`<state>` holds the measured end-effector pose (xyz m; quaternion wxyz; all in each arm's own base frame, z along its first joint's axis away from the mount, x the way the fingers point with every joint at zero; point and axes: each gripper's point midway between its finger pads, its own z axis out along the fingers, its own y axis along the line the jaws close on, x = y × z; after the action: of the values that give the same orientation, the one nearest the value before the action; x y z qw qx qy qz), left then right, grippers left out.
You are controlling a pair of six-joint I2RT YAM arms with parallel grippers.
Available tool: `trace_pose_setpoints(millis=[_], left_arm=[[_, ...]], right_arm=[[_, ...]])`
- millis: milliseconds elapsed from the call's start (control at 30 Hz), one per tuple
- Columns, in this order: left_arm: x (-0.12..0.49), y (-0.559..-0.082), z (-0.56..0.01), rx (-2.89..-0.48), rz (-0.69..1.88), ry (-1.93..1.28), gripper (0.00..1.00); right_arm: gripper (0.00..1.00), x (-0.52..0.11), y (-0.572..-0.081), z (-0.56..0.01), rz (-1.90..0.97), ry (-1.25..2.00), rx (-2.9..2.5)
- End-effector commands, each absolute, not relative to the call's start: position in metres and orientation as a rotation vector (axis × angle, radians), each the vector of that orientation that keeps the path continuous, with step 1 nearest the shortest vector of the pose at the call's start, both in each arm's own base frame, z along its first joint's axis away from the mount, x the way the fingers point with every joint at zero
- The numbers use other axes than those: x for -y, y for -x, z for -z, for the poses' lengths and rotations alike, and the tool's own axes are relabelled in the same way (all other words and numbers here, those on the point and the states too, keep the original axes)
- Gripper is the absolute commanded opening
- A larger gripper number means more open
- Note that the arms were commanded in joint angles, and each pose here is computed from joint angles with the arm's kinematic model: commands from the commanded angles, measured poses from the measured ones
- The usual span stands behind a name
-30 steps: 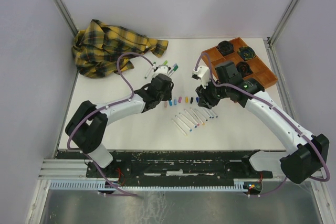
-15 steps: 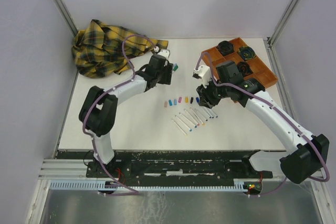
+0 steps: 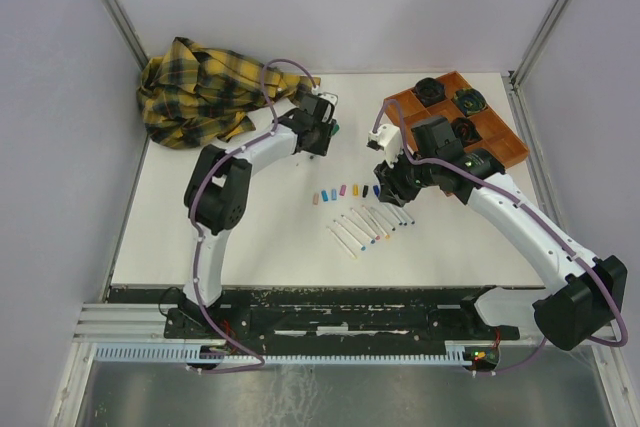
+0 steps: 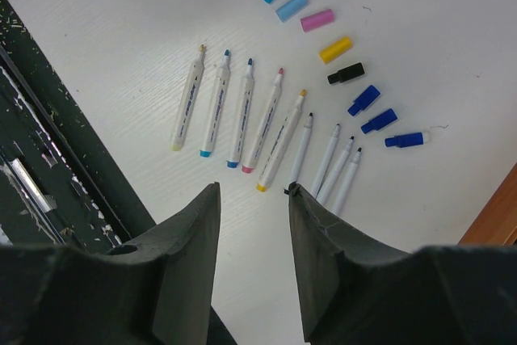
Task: Open the pen caps
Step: Pick up the pen from the center of the board.
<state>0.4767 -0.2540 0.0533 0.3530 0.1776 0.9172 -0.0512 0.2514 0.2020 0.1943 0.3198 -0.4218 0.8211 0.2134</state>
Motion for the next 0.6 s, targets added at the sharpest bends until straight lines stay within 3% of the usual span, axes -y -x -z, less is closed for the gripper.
trace_pose_setpoints(millis=[0, 567], left_arm=[[0.253, -0.492, -0.06, -2.358, 0.119, -0.529, 0.49], [0.255, -0.491, -0.035, -2.428, 0.172, -0.559, 0.34]], right_arm=[[0.47, -0.202, -0.255, -0.207, -0.552, 1.111, -2.097], [0.47, -0.203, -0.256, -0.205, -0.552, 1.113, -2.101]])
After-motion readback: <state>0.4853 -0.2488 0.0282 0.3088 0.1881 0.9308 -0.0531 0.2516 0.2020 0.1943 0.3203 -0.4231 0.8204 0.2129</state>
